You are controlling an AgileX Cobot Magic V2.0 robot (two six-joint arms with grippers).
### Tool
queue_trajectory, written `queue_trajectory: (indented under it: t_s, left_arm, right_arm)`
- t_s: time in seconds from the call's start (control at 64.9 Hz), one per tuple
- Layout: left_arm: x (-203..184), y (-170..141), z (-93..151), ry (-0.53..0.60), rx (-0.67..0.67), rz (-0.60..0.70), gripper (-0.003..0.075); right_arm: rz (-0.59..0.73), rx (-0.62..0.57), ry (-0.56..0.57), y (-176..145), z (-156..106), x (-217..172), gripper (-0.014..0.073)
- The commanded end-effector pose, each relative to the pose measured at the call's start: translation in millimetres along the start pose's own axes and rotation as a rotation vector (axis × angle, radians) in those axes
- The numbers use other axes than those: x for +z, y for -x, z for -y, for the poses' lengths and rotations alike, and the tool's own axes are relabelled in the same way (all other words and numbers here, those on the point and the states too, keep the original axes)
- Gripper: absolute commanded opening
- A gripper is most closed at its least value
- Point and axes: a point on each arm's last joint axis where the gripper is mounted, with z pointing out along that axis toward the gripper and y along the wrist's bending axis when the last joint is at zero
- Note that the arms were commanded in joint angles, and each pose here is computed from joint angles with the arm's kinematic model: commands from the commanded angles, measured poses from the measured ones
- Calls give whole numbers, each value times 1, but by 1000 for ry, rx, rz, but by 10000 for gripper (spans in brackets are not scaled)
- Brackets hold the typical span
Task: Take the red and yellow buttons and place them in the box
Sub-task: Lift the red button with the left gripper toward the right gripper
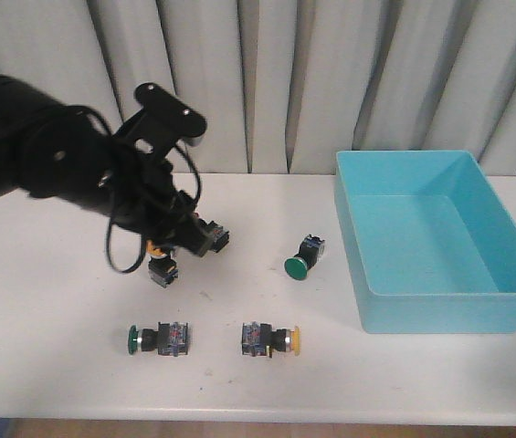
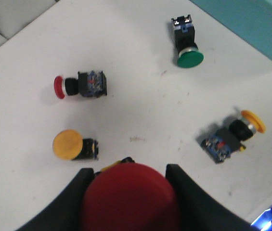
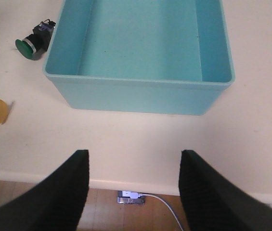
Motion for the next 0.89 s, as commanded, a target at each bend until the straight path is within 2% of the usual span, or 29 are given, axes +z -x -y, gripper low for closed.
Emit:
queue_trajectory:
  t_s: [0.0,0.185,0.308,0.432,0.648,0.74,0.879]
  left_arm:
    - [-35,-15,-8,37,5,138,212]
    - [-49,-58,-3,-7,-36,156,212]
    - [-48,-73,14,-147,-29,157,212]
    - [-48,-74,29,-306,42,216,212]
    - [-62,-67,53,-557,312,406,212]
    - [-68,-66,61,-635,429,482,212]
    - [-74,-65,66,-686,533,569,212]
  right_arm:
    - [75,-9,-10,13,1,-4,401]
    - [75,-8,-9,13,1,-4,401]
    - [75,15,15,13,-1,-4,401]
    - [67,-36,71,13,-6,-2,401]
    - [-28,-165,292,23,-25,9,418]
    - [-45,-301,418,31,-35,15,465]
    - [-30,-360,569,42,-46,25,554]
